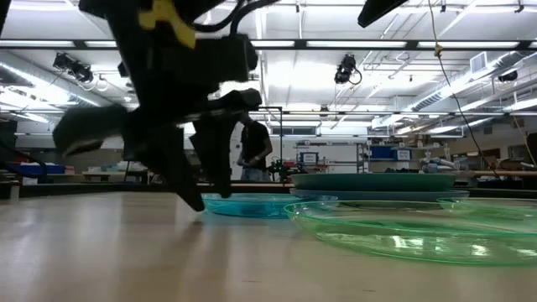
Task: Stack plastic plates
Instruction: Stack the light blue plate on top of the light blue plate
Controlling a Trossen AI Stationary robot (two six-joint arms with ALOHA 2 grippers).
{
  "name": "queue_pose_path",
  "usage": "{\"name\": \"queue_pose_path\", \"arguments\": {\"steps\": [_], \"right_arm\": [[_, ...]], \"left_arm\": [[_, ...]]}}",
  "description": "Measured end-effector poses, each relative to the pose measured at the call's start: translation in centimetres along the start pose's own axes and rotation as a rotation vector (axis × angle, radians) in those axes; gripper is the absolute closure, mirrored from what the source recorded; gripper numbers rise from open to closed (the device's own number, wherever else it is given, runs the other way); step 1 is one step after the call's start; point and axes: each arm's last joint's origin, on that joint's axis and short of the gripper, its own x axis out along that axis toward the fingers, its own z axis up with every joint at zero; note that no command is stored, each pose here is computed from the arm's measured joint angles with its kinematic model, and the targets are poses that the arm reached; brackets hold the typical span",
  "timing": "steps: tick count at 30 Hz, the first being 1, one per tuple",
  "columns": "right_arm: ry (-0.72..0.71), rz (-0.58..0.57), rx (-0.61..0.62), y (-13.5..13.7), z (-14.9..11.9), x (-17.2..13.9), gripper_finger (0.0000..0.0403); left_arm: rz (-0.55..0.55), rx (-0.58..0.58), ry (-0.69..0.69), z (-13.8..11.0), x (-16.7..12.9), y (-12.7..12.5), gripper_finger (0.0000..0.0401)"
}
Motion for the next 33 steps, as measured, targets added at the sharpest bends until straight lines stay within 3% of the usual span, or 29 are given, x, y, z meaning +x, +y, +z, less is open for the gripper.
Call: {"name": "queue_pose_path", "arguments": {"steps": [6, 16, 25, 33], "right_arm": [[0.000, 0.004, 0.011, 0.0, 0.0, 0.0, 0.0255], [0.000, 0.011, 0.047, 0.1, 0.1, 0.0, 0.0255], [0.027, 0.049, 0.116, 0.2, -0.1, -0.1, 0.0255], [0.082, 0.026, 0.158, 0.3, -1.1, -0.7, 0.0255]], "left_arm": [[0.028, 0.040, 0.011, -0.6, 0.5, -0.3, 0.0273], [0.021, 0.121, 0.021, -0.8, 0.6, -0.9, 0.0390], [0.004, 0.147, 0.068, -0.3, -0.3, -0.5, 0.0394], [0.030, 0.135, 0.010, 0.0, -3.8, 0.7, 0.0395]]}}
